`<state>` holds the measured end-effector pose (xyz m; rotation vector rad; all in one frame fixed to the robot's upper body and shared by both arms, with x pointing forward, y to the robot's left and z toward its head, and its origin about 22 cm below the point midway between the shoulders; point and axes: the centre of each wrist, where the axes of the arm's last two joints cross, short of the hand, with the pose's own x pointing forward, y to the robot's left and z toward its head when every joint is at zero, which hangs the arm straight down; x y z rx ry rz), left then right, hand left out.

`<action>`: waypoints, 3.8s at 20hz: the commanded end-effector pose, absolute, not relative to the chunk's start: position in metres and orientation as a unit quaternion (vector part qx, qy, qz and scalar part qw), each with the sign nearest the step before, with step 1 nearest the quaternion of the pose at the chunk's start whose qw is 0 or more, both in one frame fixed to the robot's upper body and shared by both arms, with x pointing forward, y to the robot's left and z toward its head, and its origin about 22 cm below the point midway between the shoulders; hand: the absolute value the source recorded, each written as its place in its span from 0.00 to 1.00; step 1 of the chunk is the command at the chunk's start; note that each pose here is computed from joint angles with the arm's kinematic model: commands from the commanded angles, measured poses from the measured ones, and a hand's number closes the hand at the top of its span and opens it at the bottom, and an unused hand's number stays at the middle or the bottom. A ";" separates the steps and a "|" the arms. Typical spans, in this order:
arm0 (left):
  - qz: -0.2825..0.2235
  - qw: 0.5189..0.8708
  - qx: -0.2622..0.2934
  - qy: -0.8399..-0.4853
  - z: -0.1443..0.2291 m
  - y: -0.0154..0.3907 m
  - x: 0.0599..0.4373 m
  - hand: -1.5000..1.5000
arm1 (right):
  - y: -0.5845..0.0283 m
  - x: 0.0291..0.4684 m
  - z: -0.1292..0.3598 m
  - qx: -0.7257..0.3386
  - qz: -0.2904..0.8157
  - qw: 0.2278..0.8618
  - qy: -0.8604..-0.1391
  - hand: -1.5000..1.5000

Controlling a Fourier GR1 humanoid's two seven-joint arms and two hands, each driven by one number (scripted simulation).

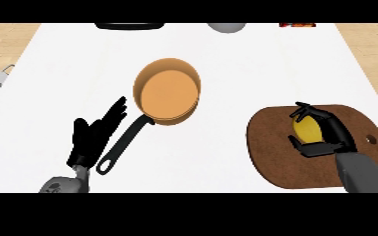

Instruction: Pick the lemon from the cutting board and place it in the pot

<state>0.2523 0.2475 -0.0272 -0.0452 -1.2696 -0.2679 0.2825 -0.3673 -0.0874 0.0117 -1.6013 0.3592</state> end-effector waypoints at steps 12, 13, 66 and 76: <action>-0.121 0.793 -0.012 -0.597 -0.020 0.244 0.248 0.50 | -0.252 0.238 -0.022 -0.117 0.172 0.611 -0.763 1.00; -0.117 0.798 -0.018 -0.591 -0.019 0.252 0.260 0.50 | -0.252 0.242 -0.009 -0.143 0.175 0.596 -0.771 1.00; -0.162 0.782 -0.049 -0.600 -0.018 0.212 0.267 0.50 | 0.006 0.394 0.158 -0.315 0.461 0.656 -0.507 0.00; -0.149 0.789 -0.043 -0.594 -0.015 0.234 0.265 0.50 | -0.006 0.391 0.181 -0.247 0.137 0.663 -0.693 0.00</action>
